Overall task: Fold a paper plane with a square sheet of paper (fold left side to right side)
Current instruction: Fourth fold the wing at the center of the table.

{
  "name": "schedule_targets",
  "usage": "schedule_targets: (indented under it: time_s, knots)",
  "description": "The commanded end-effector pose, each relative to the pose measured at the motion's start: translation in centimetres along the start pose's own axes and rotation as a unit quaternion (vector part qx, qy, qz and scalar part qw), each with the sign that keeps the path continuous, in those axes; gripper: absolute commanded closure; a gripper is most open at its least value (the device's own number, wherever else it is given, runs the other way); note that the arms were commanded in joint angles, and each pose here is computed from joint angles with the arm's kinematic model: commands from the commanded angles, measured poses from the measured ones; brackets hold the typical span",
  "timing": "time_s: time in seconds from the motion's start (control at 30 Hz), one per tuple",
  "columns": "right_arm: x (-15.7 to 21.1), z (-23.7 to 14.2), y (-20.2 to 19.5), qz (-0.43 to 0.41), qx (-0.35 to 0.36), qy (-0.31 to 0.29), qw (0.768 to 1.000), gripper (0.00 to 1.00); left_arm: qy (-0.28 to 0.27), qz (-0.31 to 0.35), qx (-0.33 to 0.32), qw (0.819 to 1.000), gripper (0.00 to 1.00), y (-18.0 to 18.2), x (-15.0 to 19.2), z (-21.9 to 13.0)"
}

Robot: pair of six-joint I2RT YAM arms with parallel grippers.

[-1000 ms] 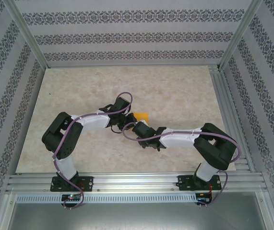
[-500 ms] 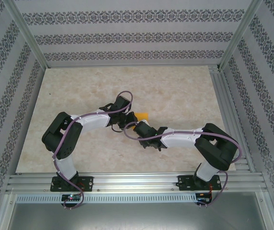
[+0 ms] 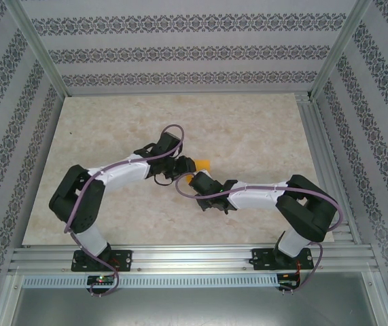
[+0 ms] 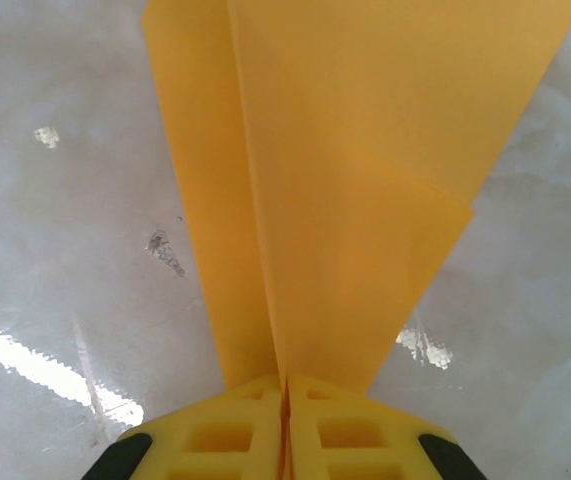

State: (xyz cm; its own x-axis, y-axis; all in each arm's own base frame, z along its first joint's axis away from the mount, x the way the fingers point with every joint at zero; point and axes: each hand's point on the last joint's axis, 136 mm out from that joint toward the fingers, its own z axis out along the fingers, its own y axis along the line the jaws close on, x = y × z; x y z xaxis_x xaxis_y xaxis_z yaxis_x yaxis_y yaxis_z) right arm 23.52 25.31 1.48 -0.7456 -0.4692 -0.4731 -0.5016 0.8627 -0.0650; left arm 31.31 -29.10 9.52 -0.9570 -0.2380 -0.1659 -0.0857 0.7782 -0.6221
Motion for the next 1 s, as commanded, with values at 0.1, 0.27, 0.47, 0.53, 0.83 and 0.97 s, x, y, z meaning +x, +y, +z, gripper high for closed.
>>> schedule_targets:
  time_s: [0.1, 0.27, 0.47, 0.53, 0.83, 0.97]
  knots:
    - [-0.7, -0.6, 0.2, 0.03, -0.038, -0.023, 0.999, 0.91, -0.05, 0.017, -0.005, 0.999, 0.5, -0.1, -1.7, -3.8]
    - [-0.7, -0.8, 0.0, 0.057, -0.077, -0.031, 0.995, 0.9, -0.037, 0.0, 0.006, 0.999, 0.59, 0.8, -1.0, -2.5]
    - [-0.5, -0.8, -0.4, 0.091, -0.114, -0.036, 0.989, 0.9, 0.003, -0.018, 0.022, 1.0, 0.74, 1.1, 0.5, 1.0]
    - [-0.4, -0.8, -0.5, 0.096, -0.122, -0.036, 0.987, 0.9, 0.016, -0.016, 0.028, 0.999, 0.76, 0.6, 0.9, 2.0]
    - [-0.4, -0.7, -1.0, 0.112, -0.134, -0.039, 0.984, 0.9, 0.041, -0.012, 0.021, 0.999, 0.77, -0.1, 1.8, 4.9]
    - [-0.3, -0.7, -1.1, 0.118, -0.136, -0.039, 0.983, 0.9, 0.047, -0.015, 0.02, 0.999, 0.77, 0.0, 2.1, 5.9]
